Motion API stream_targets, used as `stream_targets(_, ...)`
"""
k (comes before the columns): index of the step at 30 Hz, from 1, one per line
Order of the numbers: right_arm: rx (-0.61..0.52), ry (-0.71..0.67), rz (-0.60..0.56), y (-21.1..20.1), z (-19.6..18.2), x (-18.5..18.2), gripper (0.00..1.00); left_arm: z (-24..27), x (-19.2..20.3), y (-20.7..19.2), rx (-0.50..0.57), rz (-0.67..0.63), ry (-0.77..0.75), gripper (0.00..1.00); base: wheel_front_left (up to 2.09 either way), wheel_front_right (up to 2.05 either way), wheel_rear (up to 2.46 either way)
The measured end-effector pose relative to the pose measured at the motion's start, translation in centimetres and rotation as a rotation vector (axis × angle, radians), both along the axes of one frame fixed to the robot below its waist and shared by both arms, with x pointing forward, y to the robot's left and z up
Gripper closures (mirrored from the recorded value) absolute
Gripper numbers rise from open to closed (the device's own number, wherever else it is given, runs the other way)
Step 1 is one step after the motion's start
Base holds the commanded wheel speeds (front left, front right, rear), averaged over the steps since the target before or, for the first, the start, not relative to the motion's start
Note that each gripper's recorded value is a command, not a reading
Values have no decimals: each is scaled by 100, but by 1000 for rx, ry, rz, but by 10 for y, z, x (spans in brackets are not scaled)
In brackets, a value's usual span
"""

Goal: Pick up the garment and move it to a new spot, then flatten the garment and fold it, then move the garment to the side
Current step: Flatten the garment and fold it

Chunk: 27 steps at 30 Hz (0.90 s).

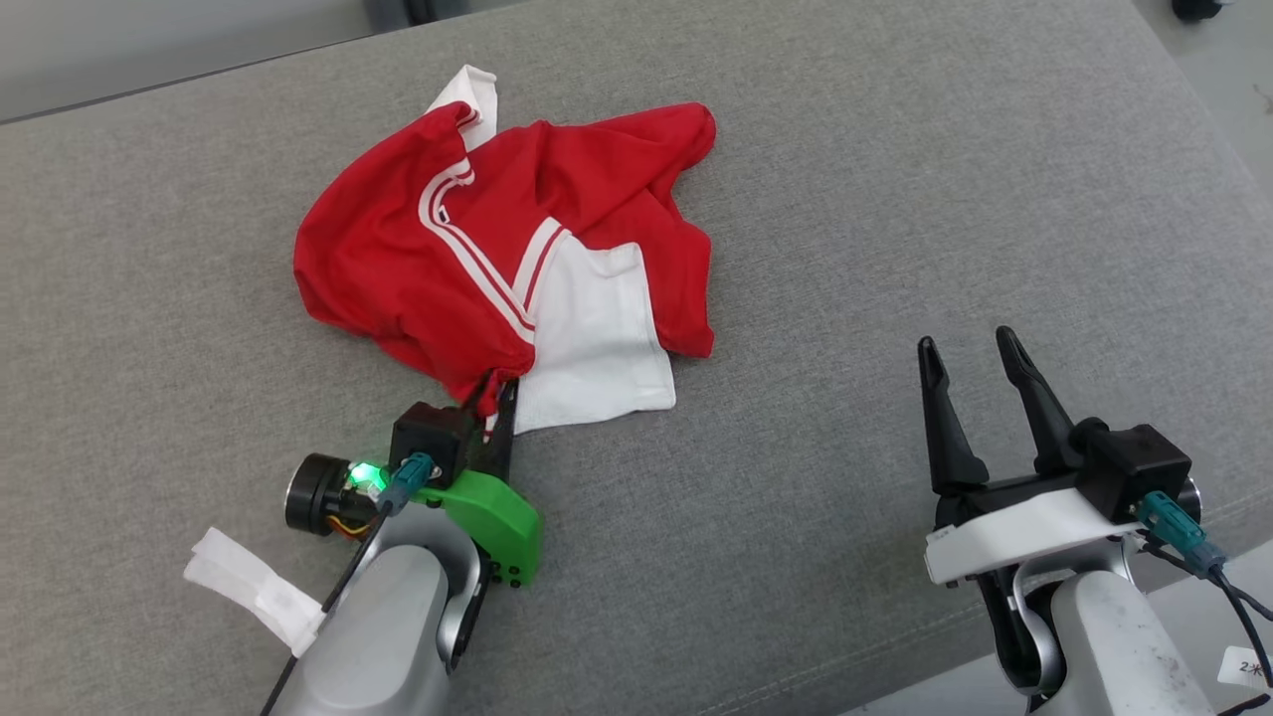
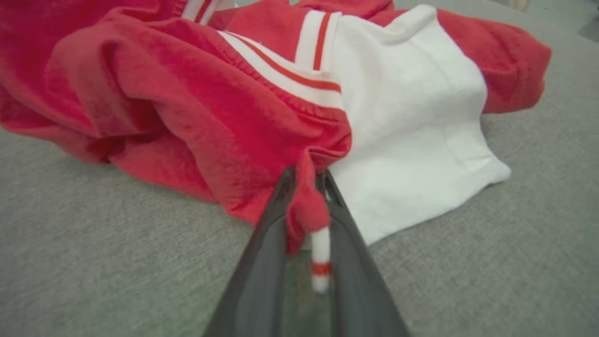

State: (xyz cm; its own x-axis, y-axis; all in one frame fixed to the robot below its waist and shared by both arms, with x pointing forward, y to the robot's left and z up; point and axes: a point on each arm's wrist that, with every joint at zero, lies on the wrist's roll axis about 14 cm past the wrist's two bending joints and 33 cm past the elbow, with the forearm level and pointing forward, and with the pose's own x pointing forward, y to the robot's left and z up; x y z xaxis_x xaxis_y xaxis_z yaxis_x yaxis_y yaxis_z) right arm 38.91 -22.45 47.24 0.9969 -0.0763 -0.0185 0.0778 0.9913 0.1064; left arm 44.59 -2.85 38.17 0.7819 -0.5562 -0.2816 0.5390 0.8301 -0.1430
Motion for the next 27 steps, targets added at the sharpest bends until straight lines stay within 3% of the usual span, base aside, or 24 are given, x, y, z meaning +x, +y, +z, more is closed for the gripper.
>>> stream_targets(10, 11, -14, 42, 14, 3, 7, 0, 16, 3, 13, -49, 50, -25, 100, 0, 0, 0)
stream_targets(16, 10, -19, 43, 14, 4, 9, 0, 66, 20, 25, -192, 152, -136, 100, 0, 0, 0)
stream_targets(21, 3, -33, 56, 18, 8, 11, 0, 108, 24, 67, -318, 315, -225, 100, 0, 0, 0)
stream_targets(27, -1, -39, 86, 28, 11, 11, 0, 100, 6, 132, -304, 506, -215, 100, 0, 0, 0)
